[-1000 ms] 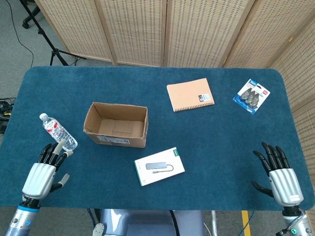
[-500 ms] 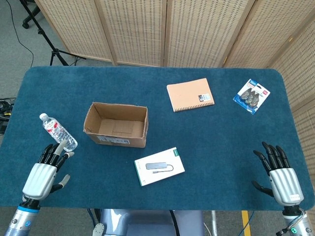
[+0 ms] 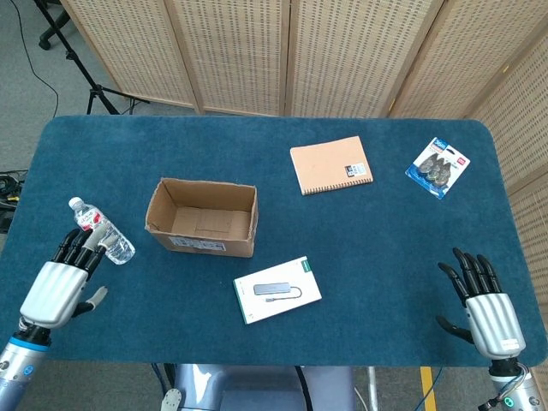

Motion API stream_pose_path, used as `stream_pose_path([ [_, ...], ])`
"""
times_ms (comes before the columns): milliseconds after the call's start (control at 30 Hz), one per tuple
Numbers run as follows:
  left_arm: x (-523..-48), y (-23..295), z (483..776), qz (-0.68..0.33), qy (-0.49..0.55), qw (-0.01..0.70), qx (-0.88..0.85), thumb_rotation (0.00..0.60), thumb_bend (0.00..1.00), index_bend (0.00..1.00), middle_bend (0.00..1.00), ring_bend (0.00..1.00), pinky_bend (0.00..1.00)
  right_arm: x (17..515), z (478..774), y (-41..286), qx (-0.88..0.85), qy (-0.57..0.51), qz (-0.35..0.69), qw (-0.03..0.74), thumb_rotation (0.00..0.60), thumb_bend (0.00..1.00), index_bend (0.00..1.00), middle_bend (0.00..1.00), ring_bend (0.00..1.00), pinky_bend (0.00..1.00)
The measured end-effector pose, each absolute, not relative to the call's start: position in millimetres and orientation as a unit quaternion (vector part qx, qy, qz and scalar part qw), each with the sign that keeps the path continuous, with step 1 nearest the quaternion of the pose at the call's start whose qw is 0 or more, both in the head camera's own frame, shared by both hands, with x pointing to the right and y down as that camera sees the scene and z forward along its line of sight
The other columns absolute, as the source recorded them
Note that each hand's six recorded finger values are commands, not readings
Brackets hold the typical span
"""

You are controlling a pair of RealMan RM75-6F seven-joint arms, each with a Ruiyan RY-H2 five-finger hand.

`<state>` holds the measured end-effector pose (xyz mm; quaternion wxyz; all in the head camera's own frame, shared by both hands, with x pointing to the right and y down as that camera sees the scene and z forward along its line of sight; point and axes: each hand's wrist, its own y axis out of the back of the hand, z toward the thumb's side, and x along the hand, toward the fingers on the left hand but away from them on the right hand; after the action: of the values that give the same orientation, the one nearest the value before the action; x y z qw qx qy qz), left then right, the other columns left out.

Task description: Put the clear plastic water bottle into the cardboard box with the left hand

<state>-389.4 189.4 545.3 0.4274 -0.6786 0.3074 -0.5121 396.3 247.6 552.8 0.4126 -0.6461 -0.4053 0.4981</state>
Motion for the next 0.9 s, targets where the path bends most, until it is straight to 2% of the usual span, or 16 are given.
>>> stream_pose_path([
  [133,-401,176,546,-0.530,0.279,0.422,-0.681,0.600,0.27,0.09,0.00,0.00,0.00,396,552,248,-0.645,-0.405,0.498,0.413,0.600,0.10,0.16,0.00,0.00,0.00],
  [500,-457,161,572,-0.607,0.193,0.380,-0.671,0.600,0.27,0.09,0.00,0.00,0.00,397,552,247,-0.642,-0.408,0.498,0.415,0.600,0.10,0.16,0.00,0.00,0.00],
  [900,-503,135,576,-0.654,0.168,0.398,-0.621,0.600,0.25,0.09,0.00,0.00,0.00,396,554,248,-0.643,-0.404,0.499,0.417,0.600,0.10,0.16,0.00,0.00,0.00],
])
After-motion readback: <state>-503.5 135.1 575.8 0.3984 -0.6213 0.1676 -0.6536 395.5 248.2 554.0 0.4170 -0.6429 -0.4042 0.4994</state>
